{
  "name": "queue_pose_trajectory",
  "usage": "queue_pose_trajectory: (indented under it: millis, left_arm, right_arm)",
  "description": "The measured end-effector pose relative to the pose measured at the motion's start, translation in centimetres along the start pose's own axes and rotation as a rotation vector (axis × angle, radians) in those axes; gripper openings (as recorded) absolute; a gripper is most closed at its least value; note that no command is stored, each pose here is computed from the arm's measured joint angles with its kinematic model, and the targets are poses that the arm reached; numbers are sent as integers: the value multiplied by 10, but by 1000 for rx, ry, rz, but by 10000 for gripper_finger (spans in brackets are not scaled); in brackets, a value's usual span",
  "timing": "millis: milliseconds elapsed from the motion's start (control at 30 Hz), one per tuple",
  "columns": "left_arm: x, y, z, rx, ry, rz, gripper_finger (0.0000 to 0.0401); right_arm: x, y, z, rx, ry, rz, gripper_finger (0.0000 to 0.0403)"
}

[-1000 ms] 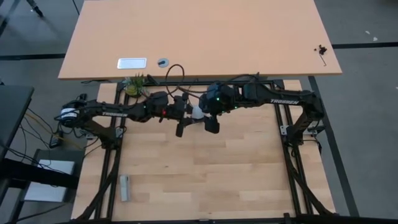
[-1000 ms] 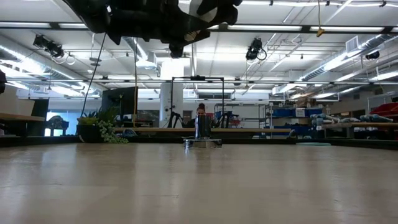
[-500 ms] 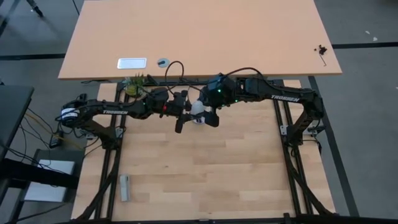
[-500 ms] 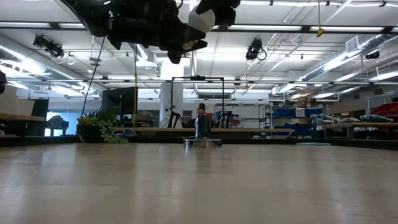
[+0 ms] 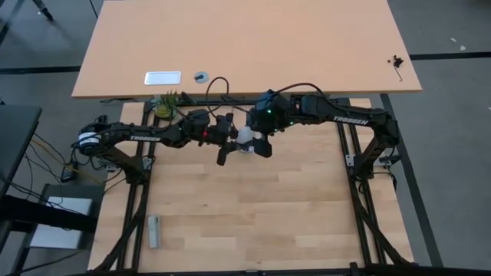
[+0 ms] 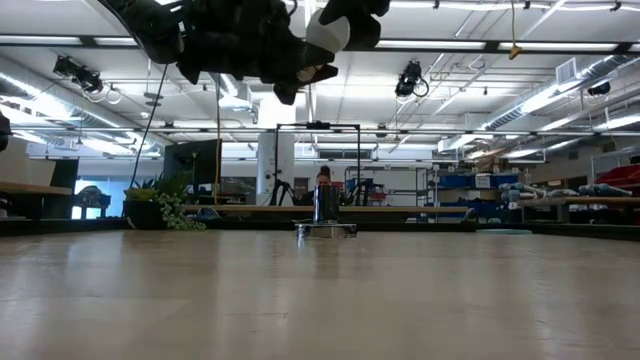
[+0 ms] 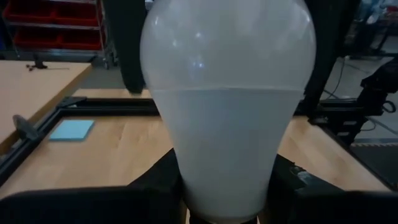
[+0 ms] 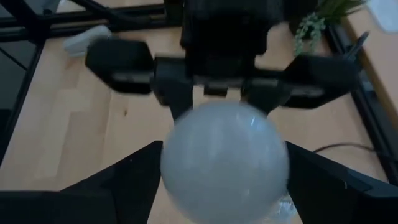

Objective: Screw lightbulb
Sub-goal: Insert the white lightbulb into the silver lamp

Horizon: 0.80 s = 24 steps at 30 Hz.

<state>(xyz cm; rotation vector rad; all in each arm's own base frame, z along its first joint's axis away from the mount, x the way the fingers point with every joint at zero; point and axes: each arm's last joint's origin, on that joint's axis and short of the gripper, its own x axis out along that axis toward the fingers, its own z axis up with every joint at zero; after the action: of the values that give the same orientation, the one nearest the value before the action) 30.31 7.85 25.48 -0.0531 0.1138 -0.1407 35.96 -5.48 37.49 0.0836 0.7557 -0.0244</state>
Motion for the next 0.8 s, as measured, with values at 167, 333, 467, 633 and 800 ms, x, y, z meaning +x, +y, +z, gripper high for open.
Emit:
queue_pose_trajectory:
  millis: [167,333,467,633,800]
  left_arm:
    - [0,0,1,2,-7,-2,130]
    - [0,0,0,-19,-4,-2,130]
    - [1,0,-2,-28,8,-3,133]
    - [1,0,-2,-28,8,-3,135]
    - [1,0,-2,-28,9,4,147]
  right_arm:
    - [5,0,-5,6,18,2,330]
    - [13,-1,-7,0,9,2,325]
    - [13,-1,-5,-5,-14,1,308]
    - [13,-1,-5,-6,-18,1,281]
    - [13,-1,-5,-8,-18,1,282]
